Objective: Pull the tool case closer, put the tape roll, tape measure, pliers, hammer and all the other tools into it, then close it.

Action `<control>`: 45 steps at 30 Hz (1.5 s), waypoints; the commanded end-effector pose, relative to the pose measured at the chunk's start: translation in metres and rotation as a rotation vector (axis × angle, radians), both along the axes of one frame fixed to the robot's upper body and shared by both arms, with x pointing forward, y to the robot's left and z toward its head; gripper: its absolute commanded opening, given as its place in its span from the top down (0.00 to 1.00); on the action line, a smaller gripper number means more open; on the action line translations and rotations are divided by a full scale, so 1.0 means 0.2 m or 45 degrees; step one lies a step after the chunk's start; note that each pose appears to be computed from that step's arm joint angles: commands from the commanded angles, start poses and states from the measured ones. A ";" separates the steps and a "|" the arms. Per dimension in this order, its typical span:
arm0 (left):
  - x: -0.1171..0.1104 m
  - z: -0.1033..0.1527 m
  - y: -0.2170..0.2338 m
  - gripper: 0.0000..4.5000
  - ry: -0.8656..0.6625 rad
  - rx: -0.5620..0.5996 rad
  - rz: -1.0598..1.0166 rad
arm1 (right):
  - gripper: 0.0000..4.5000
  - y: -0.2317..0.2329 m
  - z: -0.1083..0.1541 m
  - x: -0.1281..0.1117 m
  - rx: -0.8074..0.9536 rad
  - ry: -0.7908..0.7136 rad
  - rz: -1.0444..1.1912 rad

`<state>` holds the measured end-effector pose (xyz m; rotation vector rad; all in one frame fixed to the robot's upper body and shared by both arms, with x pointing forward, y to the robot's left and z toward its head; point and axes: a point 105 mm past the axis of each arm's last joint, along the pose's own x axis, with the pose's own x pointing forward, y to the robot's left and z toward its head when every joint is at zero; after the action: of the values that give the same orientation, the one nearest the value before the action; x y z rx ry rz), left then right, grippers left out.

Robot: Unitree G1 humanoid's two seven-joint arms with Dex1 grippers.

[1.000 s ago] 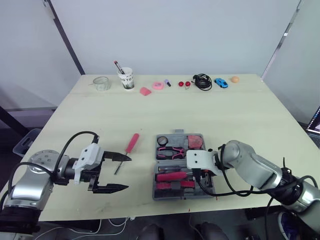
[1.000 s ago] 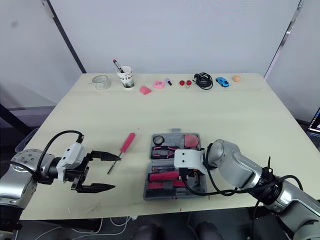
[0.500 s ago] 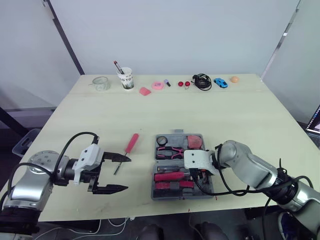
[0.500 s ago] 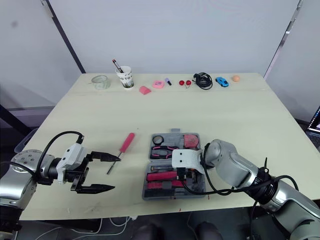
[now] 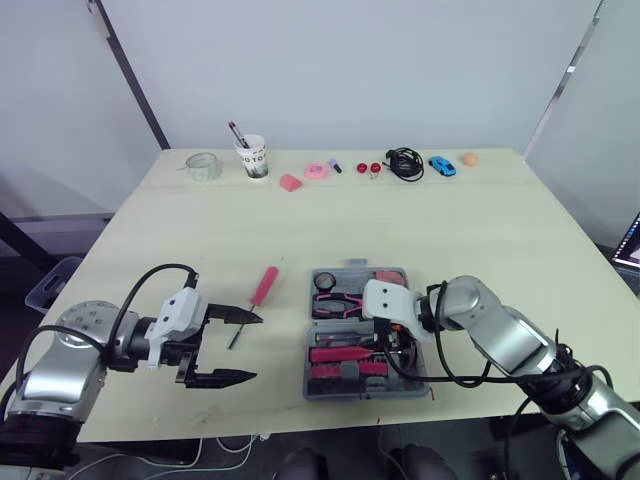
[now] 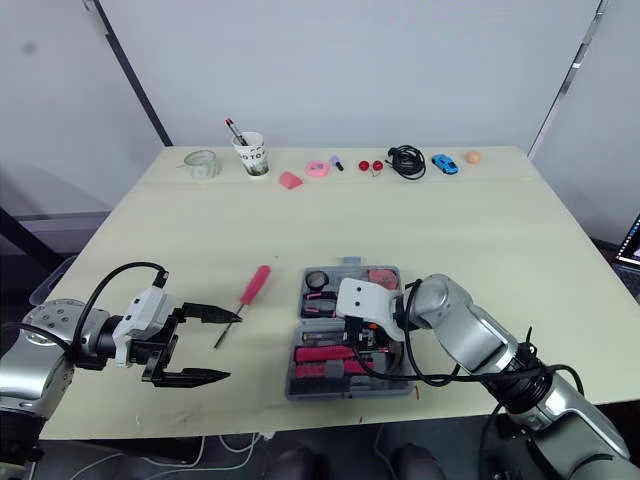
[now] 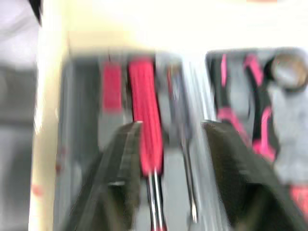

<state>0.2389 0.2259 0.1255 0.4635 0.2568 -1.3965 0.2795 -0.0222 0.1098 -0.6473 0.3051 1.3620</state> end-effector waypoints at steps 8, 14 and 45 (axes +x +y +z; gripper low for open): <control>0.00 0.03 -0.03 0.00 -0.034 -0.019 -0.046 | 0.97 0.00 -0.10 0.01 0.129 -0.011 0.027; 0.00 0.02 -0.03 0.00 -0.037 -0.018 -0.040 | 0.97 -0.06 -0.32 0.02 0.004 0.062 -0.050; 0.07 -0.04 0.25 0.00 -0.117 -0.317 0.860 | 0.97 -0.99 -0.06 0.00 0.631 -0.322 -1.092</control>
<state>0.2532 0.2653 0.1103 0.1475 0.1690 -0.7906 0.2819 -0.2088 0.0886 -0.1722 0.0626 0.5494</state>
